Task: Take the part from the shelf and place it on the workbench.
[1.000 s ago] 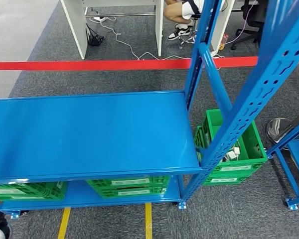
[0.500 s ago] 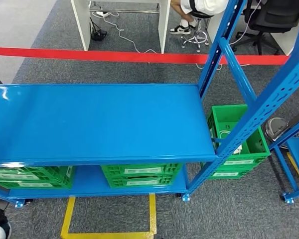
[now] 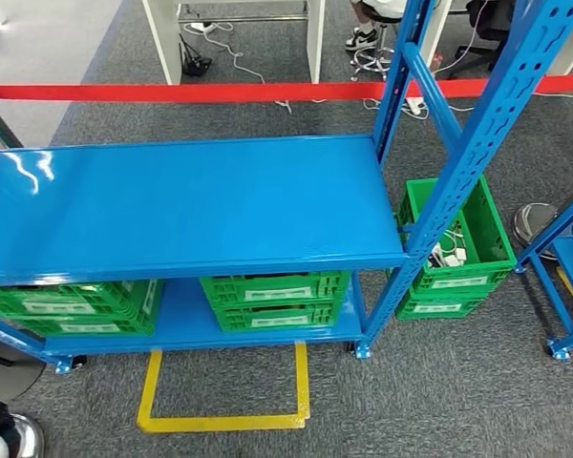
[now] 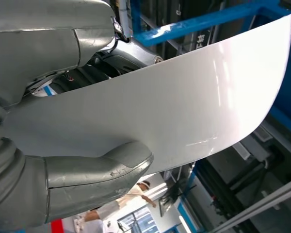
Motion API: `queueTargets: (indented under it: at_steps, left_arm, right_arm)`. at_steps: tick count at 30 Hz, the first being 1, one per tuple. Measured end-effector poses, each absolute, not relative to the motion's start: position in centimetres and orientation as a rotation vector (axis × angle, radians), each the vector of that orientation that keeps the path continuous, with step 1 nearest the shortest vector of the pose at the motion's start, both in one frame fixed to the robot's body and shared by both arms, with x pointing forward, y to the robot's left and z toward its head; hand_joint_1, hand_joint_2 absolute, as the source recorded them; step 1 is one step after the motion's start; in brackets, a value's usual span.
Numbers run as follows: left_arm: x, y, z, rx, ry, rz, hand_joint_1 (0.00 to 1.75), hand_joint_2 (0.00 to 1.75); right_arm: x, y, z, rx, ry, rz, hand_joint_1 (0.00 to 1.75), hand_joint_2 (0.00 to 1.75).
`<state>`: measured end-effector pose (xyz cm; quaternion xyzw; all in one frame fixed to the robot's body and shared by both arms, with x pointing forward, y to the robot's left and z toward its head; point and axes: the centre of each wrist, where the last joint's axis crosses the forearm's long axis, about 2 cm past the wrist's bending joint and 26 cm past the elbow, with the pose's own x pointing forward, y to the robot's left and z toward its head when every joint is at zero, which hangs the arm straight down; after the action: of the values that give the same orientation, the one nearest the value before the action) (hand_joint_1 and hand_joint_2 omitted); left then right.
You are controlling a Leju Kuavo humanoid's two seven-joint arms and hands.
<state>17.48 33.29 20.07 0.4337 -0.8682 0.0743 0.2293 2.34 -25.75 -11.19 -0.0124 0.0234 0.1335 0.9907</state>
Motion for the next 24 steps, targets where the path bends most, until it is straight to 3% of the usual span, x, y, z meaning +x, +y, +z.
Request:
queueTargets:
  at_steps: [24]
  left_arm:
    - [15.2, 32.7, 19.6, 1.227, -2.340, 0.203, 1.75, 1.75]
  right_arm:
    - [1.6, -25.1, -11.2, -0.006, 0.069, 0.298, 0.00, 0.00]
